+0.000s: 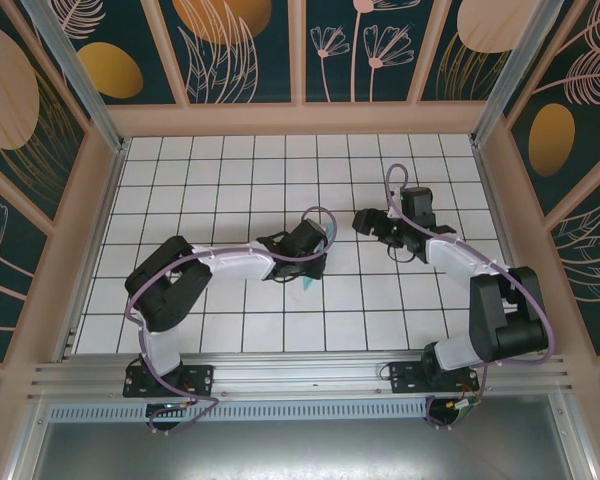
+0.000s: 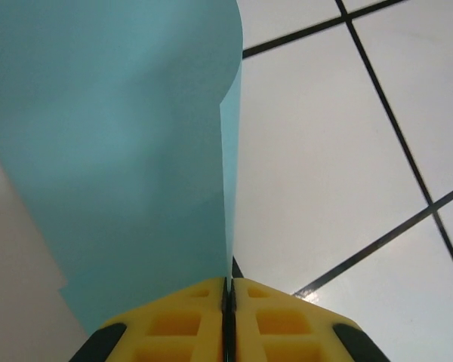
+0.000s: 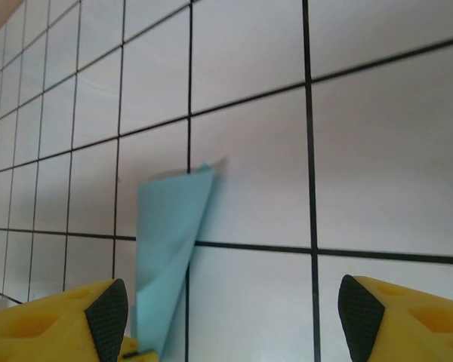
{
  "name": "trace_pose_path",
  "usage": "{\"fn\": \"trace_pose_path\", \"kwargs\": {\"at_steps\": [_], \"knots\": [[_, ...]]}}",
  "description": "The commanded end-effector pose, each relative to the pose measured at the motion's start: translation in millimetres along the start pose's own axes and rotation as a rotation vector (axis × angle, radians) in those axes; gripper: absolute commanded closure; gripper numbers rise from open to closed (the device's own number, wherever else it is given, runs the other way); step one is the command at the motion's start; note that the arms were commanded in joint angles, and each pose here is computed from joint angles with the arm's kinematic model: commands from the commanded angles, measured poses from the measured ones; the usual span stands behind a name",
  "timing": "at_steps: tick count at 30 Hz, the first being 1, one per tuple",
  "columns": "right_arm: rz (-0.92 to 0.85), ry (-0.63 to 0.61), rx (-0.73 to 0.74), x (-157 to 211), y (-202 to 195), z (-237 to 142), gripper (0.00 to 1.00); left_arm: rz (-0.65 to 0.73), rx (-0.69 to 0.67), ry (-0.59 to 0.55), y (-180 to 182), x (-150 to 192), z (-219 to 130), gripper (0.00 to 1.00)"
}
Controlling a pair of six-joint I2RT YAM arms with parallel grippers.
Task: Fold a paper plane with a square sheet of paper (fold left side to right side)
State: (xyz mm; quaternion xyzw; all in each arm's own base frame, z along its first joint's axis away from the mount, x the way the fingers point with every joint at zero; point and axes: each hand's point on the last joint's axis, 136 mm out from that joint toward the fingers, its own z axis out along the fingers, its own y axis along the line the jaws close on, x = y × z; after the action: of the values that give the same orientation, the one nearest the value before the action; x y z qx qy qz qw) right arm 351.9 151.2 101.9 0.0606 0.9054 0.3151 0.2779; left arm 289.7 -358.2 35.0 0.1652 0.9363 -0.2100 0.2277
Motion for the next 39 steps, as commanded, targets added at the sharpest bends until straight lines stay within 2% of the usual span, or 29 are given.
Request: {"fn": "trace_pose_path", "kwargs": {"at_steps": [1,9,20,29,39], "knots": [[-0.014,-0.022,-0.073,2,11,2,0.25,-0.074,0.147,-0.003,-17,-5,-4,0.88],[-0.028,0.056,-0.140,36,22,25,0.28,-0.229,0.328,-0.043,-9,-18,-12,0.89],[-0.038,0.102,-0.189,52,43,49,0.34,-0.388,0.564,-0.133,-8,-38,-30,0.91],[-0.029,0.127,-0.220,56,55,66,0.39,-0.472,0.599,-0.152,7,-31,-30,0.93],[-0.010,0.123,-0.229,56,57,69,0.42,-0.502,0.588,-0.136,14,-22,-18,0.94]]}}
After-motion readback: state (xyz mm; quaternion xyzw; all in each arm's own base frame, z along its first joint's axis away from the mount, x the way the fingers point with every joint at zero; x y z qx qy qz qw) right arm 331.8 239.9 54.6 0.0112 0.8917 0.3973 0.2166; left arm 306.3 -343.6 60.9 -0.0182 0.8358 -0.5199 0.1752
